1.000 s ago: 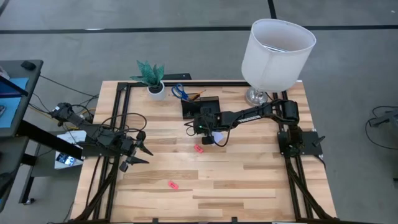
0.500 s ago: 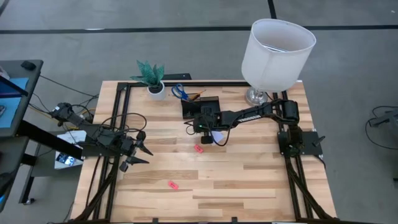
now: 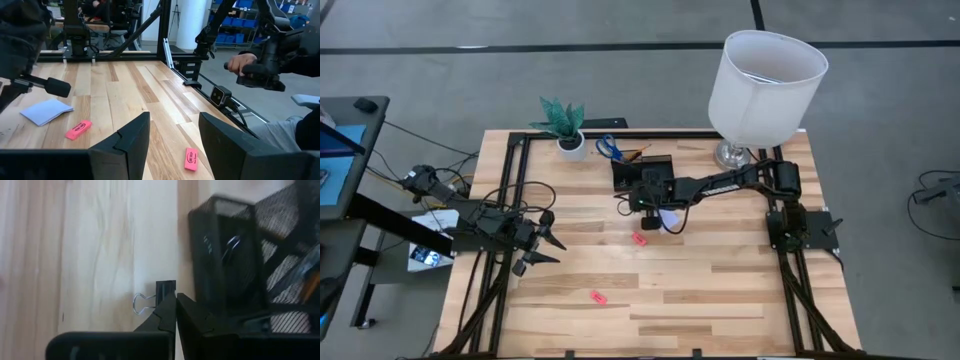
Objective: Pick and place office supplies into organizer
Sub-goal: Put the black binder clip into the black desk organizer
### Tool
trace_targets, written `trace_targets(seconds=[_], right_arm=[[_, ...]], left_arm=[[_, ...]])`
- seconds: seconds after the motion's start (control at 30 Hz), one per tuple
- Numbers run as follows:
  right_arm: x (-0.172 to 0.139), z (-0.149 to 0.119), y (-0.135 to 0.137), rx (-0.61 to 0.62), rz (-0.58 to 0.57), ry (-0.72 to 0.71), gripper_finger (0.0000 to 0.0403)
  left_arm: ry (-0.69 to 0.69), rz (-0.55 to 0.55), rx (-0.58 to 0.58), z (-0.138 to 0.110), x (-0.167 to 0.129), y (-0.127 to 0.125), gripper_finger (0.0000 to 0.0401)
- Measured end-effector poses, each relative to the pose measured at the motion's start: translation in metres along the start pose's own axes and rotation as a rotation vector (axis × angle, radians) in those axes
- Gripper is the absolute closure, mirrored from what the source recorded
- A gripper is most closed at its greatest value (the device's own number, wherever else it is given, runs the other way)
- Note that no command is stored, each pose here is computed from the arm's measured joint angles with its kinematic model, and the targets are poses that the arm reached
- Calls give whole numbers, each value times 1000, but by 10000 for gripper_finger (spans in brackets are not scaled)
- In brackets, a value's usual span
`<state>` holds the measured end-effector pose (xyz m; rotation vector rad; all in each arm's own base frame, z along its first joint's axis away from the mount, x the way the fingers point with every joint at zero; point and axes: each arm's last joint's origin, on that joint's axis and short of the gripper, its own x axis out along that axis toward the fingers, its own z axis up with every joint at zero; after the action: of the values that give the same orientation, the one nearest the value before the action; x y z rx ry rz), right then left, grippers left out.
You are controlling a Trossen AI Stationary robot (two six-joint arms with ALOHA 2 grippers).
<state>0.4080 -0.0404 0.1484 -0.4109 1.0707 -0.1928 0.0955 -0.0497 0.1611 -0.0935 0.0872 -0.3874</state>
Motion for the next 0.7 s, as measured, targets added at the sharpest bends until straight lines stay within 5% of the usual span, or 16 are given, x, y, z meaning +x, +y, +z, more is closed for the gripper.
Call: trace_targets(seconds=[0.7], right_arm=[[-19,34,-41,-31,-88,-75,403]], left_arm=[[0,0,0,0,0,0,238]])
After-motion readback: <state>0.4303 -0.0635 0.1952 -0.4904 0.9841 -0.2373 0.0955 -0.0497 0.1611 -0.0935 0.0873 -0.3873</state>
